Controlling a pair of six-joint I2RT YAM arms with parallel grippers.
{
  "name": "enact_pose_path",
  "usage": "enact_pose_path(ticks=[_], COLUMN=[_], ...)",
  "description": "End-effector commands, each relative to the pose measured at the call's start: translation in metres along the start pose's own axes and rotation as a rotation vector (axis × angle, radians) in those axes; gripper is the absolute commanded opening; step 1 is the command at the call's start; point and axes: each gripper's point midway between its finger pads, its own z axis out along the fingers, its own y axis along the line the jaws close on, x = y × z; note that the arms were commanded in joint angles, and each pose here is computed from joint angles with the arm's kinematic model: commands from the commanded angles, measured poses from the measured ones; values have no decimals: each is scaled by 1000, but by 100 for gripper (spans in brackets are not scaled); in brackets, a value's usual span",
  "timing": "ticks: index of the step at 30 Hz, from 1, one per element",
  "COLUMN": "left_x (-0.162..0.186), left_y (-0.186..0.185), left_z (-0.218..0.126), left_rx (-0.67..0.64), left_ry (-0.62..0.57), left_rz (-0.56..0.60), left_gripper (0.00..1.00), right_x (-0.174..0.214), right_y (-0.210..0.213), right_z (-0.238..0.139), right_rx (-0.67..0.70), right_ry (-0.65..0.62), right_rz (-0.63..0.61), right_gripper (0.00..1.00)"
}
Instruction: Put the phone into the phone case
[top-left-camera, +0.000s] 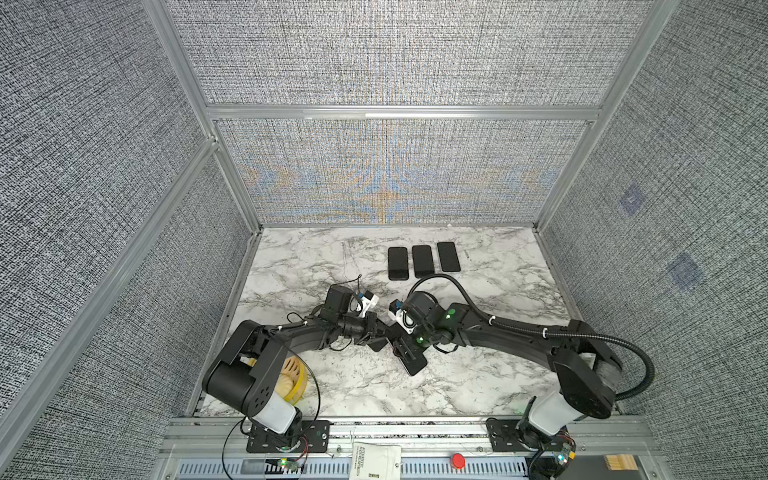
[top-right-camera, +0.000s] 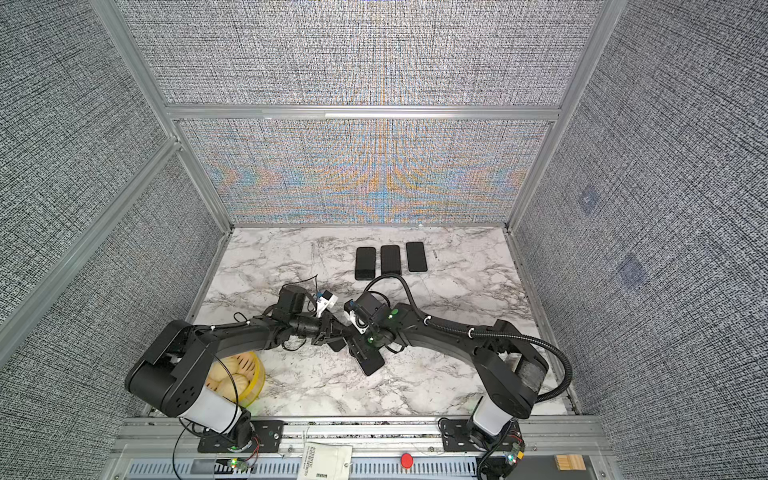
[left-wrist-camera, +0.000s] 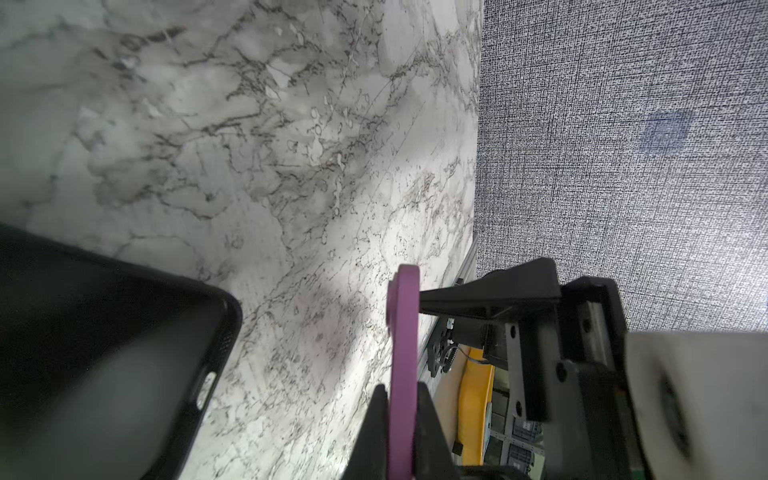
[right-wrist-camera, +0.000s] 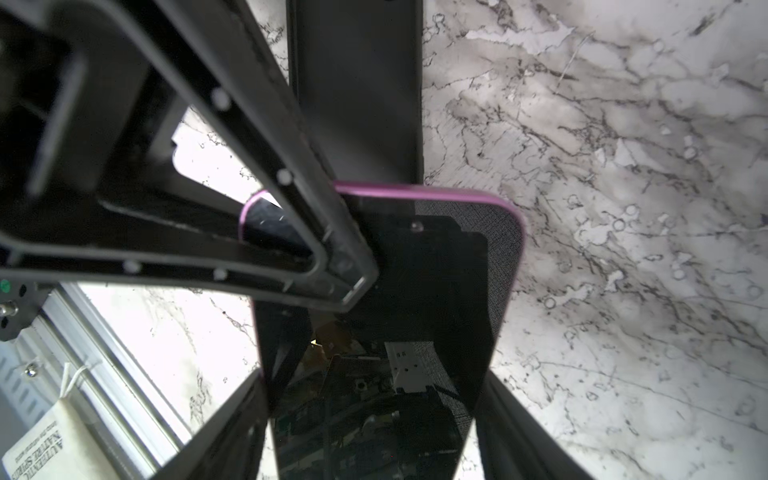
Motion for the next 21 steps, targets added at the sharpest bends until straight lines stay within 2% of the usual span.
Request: enact_pose_path(ticks=[1, 7, 10, 12, 14, 16, 18, 21], left_x=[-9, -25, -36, -43, -50, -56, -62, -74], left_y=[-5, -17, -26, -29, -36, -43, -48, -57], left_z=[-1, -1, -5, -10, -13, -15, -18, -24], left_rx=[8, 43, 41, 30, 41, 69, 96, 152], left_ry=[-39, -95, -138, -171, -199, -211, -217, -246], left_rz=[-28, -33, -18, -15, -9, -3, -4, -7], left_gripper=[0, 0, 0, 0, 0, 0, 0, 0], right_x=[-5, -19, -21, -19, -25, -35, -36, -32], right_y=[-5, -11, -16, -17, -14, -6, -13, -25], right_z=[-8, -52, -78, -90, -99, -107, -112, -114], right_rx=[41, 95, 83, 32, -87, -285, -369, -386], right_ry=[-13, -119, -227, -314, -438, -545, -569, -577], right_rz=[-33, 77, 246, 379, 510, 582, 652, 719], right_gripper=[86, 91, 91, 90, 89, 86, 83, 81])
